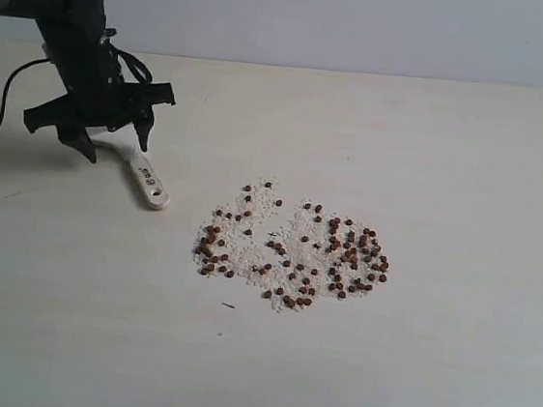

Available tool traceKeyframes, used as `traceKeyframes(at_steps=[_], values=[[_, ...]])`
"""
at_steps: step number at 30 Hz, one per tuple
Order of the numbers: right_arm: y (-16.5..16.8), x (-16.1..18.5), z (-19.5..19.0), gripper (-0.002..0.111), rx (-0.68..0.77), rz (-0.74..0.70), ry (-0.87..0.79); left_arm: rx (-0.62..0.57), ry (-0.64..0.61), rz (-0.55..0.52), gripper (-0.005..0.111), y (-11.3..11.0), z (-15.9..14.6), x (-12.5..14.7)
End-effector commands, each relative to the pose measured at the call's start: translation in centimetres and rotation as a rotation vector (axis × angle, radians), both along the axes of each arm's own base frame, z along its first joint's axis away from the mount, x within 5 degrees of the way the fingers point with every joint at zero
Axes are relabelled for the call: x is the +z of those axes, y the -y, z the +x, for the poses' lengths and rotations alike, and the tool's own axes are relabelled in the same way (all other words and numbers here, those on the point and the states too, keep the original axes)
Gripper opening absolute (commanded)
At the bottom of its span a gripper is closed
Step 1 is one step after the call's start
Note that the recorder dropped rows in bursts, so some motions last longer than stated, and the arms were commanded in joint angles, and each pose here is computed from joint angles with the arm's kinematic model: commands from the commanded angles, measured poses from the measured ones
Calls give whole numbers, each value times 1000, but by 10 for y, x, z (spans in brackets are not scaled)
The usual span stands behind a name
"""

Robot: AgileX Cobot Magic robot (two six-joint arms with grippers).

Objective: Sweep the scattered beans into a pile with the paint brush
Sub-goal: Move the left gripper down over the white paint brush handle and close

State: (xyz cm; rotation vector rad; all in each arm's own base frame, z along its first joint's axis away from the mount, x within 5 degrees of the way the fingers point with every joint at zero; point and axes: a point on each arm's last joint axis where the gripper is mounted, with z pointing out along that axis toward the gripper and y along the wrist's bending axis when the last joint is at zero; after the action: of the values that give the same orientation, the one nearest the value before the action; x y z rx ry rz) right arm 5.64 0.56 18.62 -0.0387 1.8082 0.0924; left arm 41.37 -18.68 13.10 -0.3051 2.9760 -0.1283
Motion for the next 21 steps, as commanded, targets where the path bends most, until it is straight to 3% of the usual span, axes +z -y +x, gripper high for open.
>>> traceKeyframes(at_steps=[1,8,14,21], values=[[0,0,0,0,1,-3,7,49,52,-13,62,3,3,4],[0,0,0,0,1,-3,7,15,103,-48,62,27,-1,1],[0,0,0,0,1,-3,7,21,82,-14,62,27,-4,-2],[0,0,0,0,1,-3,7,111,47,-3,62,25,-6,-3]])
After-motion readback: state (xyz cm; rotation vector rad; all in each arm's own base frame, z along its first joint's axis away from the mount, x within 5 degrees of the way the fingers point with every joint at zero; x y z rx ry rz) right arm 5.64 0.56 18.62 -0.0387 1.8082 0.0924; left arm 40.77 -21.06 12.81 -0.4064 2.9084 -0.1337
